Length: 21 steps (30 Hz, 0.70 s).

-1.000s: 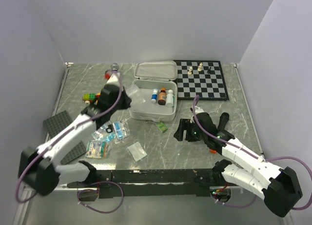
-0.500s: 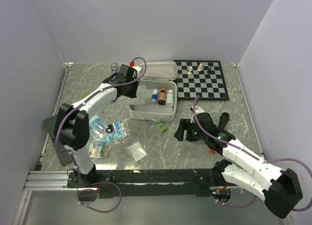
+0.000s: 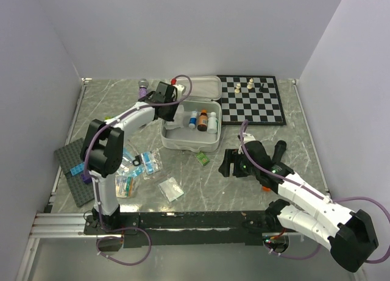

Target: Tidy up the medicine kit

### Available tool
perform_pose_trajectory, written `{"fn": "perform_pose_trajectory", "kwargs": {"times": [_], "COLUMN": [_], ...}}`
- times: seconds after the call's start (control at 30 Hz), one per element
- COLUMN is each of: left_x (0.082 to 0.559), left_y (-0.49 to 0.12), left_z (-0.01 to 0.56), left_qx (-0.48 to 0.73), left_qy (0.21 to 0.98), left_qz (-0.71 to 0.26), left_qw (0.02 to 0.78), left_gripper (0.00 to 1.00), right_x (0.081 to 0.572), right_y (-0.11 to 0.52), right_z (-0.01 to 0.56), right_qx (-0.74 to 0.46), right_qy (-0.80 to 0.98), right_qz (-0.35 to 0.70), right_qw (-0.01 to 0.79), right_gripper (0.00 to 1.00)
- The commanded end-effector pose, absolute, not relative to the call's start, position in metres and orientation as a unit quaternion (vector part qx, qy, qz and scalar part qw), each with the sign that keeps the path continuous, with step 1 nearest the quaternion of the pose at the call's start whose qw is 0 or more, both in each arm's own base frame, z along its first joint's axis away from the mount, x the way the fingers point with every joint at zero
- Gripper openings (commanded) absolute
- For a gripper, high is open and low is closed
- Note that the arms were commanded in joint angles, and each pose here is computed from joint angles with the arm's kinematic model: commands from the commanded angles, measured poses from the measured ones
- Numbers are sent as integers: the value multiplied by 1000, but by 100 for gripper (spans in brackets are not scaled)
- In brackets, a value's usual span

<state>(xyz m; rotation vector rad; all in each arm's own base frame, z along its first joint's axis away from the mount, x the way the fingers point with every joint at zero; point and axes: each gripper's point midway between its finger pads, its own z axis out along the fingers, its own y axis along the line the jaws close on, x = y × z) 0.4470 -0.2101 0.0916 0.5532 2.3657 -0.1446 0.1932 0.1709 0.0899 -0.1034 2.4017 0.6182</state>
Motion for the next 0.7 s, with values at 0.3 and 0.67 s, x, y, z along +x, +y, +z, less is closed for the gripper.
{"fn": "perform_pose_trajectory", "kwargs": {"times": [0.3,0.67], "left_x": [479,429], "left_y": [-214,-244], "left_z": [168,163], "left_qx": [161,95], "left_qy": [884,887], "left_qz": [-55,-142], "left_qw": [436,430], "left_gripper": [54,52], "right_x": [206,207], "right_y": [179,182], "right_z": [114,114], "right_qx": [-49,-44], "right_qy": [905,904], "right_qz": [242,248], "right_qw": [346,344], "right_gripper": [82,82]}}
